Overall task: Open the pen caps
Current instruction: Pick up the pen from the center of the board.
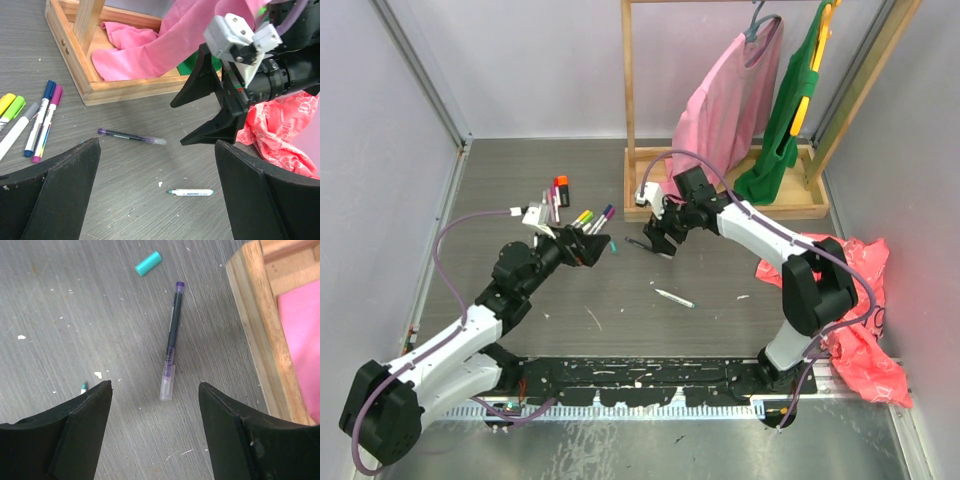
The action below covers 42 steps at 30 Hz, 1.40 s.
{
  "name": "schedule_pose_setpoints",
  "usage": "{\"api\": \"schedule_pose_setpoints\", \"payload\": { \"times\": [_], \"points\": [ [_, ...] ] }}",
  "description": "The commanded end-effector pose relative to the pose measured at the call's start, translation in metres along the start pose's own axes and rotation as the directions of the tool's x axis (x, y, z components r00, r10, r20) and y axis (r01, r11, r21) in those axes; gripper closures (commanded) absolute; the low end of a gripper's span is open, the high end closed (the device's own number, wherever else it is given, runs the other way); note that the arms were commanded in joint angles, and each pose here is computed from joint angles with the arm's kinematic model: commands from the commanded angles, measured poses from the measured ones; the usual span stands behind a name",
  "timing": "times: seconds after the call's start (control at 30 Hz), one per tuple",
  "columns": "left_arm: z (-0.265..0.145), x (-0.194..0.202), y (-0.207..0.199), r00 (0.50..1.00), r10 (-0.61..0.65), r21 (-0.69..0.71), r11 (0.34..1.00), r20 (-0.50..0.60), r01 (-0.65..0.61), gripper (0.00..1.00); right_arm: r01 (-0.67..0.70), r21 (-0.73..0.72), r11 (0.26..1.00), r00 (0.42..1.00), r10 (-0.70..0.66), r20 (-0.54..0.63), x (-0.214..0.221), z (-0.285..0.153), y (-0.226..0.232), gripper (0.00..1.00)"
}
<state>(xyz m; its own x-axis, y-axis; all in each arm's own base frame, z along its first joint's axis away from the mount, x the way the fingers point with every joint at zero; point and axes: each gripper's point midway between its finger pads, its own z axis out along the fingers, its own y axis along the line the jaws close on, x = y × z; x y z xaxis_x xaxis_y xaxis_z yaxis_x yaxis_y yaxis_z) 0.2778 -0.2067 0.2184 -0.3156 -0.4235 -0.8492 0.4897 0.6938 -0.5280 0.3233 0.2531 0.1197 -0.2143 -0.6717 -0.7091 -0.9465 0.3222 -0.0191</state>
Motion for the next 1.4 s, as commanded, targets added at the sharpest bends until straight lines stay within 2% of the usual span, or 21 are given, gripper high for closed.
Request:
{"api": "schedule_pose_setpoints", "payload": {
  "times": [0.0, 0.33, 0.5, 0.8, 1.07, 1.37],
  "points": [
    [0.006, -0.019, -0.004, 0.998, 0.041, 0.0, 0.999, 0.053, -0.041, 0.02, -0.03, 0.106, 0.994, 1.0, 0.029, 0.01, -0.013, 0.004, -0.028, 0.25],
    [0.013, -0.006, 0.005, 1.0, 0.006, -0.02, 1.0, 0.027, -0.006, 0.02, -0.16, 0.157, 0.975, 0.986, 0.166, -0.025, 0.001, 0.035, -0.042, 0.27],
    [0.013, -0.005, 0.007, 1.0, -0.001, -0.029, 1.0, 0.026, 0.002, 0.02, -0.149, 0.166, 0.975, 0.983, 0.164, -0.082, 0.007, 0.06, -0.033, 0.32],
    [0.01, -0.004, 0.009, 0.999, -0.001, -0.031, 1.0, 0.041, 0.003, 0.02, -0.177, 0.173, 0.969, 0.97, 0.202, -0.138, 0.021, 0.081, -0.032, 0.49],
    [0.01, -0.003, 0.009, 0.999, -0.003, -0.029, 1.0, 0.043, 0.004, 0.02, -0.153, 0.169, 0.974, 0.97, 0.181, -0.165, 0.023, 0.091, -0.026, 0.55],
    [0.007, -0.004, 0.008, 0.998, -0.006, -0.018, 1.0, 0.058, 0.007, 0.02, -0.147, 0.175, 0.974, 0.961, 0.182, -0.207, 0.032, 0.094, -0.025, 0.72]
  ]
}}
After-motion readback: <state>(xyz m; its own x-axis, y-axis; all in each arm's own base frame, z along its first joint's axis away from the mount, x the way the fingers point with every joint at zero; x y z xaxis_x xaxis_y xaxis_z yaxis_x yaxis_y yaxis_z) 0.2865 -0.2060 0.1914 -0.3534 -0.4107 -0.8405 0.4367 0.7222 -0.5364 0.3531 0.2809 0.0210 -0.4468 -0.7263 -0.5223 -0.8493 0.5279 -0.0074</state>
